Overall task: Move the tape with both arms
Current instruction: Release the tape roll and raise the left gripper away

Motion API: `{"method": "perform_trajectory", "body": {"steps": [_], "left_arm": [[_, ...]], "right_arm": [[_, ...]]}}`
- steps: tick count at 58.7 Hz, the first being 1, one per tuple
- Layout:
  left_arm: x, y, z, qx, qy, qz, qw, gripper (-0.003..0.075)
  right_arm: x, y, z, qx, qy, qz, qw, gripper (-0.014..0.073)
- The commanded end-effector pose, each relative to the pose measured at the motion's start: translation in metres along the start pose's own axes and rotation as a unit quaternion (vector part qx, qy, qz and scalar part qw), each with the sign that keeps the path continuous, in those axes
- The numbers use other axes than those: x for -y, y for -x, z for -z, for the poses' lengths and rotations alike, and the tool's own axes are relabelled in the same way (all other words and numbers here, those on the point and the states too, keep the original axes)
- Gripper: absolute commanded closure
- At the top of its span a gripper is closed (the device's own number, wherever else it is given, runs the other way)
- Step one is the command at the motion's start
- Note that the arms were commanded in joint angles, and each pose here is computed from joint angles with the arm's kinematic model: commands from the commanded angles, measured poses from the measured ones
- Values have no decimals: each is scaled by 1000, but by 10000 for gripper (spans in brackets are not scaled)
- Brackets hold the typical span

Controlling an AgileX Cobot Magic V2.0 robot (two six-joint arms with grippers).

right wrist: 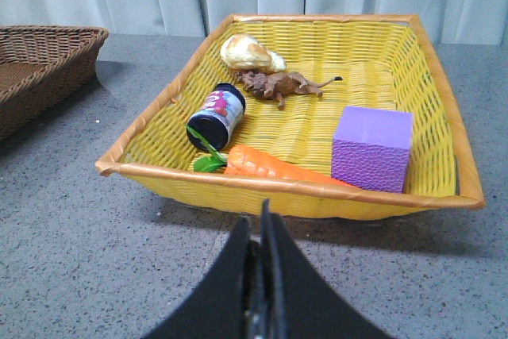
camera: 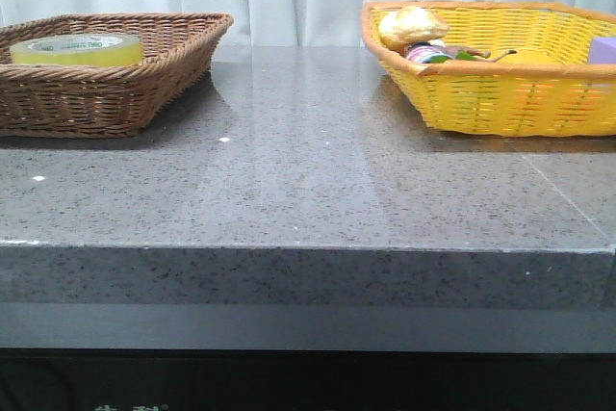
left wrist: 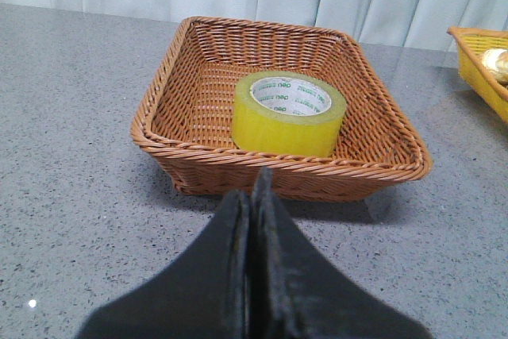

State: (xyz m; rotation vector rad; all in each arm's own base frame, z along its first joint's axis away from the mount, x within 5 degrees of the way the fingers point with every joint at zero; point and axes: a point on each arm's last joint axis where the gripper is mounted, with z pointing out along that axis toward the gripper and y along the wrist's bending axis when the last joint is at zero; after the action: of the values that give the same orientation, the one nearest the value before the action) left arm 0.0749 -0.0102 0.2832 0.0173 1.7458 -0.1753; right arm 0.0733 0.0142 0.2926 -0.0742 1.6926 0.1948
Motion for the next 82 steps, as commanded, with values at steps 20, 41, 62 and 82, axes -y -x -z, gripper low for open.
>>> {"method": "perform_trajectory", "body": {"steps": [20,41,62,82], "left_arm": [[1,14,1,50,-2,10,999,740],[-6,-38,17,84,9,10,996,740],[-12,-78,10,53,29,-6,998,740],[-15,-94,3,74,32,-8,997,740]], "right_arm": [[1,15,2,47,-9,-1,999,715],[1,15,2,47,-9,-1,999,715],[1,14,2,47,-9,-1,999,715],[1,14,2,47,-9,-1,999,715]]}}
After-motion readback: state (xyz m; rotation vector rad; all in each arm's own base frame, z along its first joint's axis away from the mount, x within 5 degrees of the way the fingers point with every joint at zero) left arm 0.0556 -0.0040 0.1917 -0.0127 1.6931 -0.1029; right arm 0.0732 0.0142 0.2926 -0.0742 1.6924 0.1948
